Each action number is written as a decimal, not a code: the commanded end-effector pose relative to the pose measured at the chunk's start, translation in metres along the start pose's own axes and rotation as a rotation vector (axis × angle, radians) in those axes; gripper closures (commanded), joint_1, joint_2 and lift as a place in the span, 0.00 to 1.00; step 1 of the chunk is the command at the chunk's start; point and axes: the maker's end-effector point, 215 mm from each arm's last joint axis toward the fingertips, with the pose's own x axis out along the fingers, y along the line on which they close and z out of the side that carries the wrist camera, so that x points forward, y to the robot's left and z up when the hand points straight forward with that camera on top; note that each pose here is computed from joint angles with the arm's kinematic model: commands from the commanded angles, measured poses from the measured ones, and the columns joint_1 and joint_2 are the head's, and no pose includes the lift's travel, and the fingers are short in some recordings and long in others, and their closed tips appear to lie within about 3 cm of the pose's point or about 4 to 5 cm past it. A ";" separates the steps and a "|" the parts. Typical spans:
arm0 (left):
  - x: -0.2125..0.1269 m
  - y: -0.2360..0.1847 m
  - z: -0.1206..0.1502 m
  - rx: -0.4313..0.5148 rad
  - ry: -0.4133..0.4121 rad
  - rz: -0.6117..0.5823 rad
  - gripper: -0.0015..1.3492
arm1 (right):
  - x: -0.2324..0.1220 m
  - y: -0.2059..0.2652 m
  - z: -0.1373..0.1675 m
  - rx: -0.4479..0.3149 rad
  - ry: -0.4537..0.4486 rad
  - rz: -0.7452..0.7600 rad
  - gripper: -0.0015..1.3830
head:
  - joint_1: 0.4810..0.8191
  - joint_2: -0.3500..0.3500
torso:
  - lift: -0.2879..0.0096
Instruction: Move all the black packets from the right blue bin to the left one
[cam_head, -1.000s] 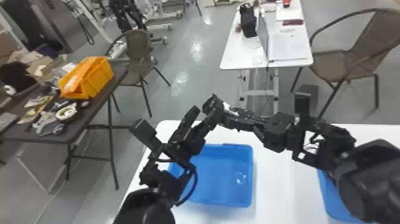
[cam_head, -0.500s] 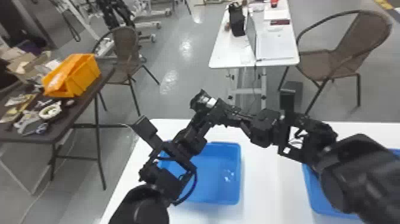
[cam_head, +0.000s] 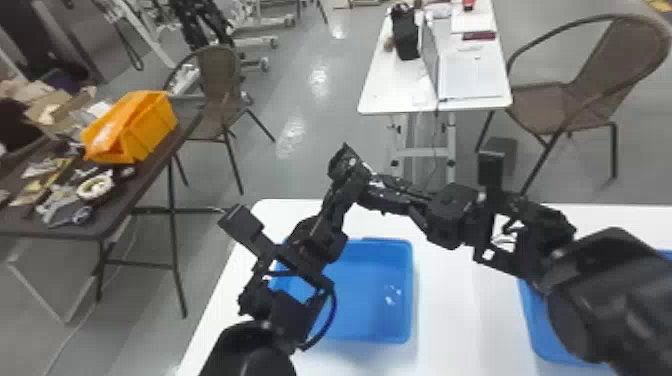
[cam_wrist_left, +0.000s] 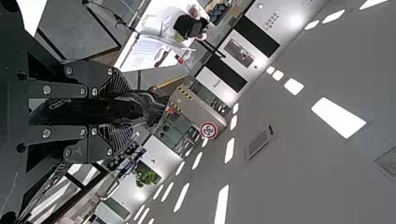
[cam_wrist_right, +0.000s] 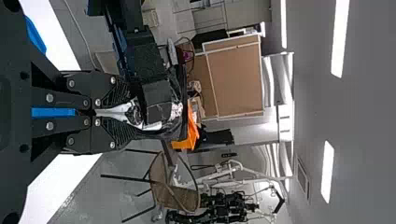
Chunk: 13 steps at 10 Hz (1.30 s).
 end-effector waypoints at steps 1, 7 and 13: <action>-0.001 0.000 0.004 0.003 -0.015 0.002 0.90 | -0.002 -0.002 0.004 -0.002 -0.023 -0.009 0.64 | 0.63 0.90 | 0.97; -0.073 0.129 -0.047 0.457 0.116 0.265 0.90 | -0.123 -0.063 -0.001 0.022 -0.023 -0.337 0.13 | 0.63 0.86 | 0.97; -0.080 0.113 -0.063 0.407 0.066 0.184 0.11 | -0.201 -0.109 -0.060 0.028 0.102 -0.560 0.14 | 0.63 0.76 | 0.97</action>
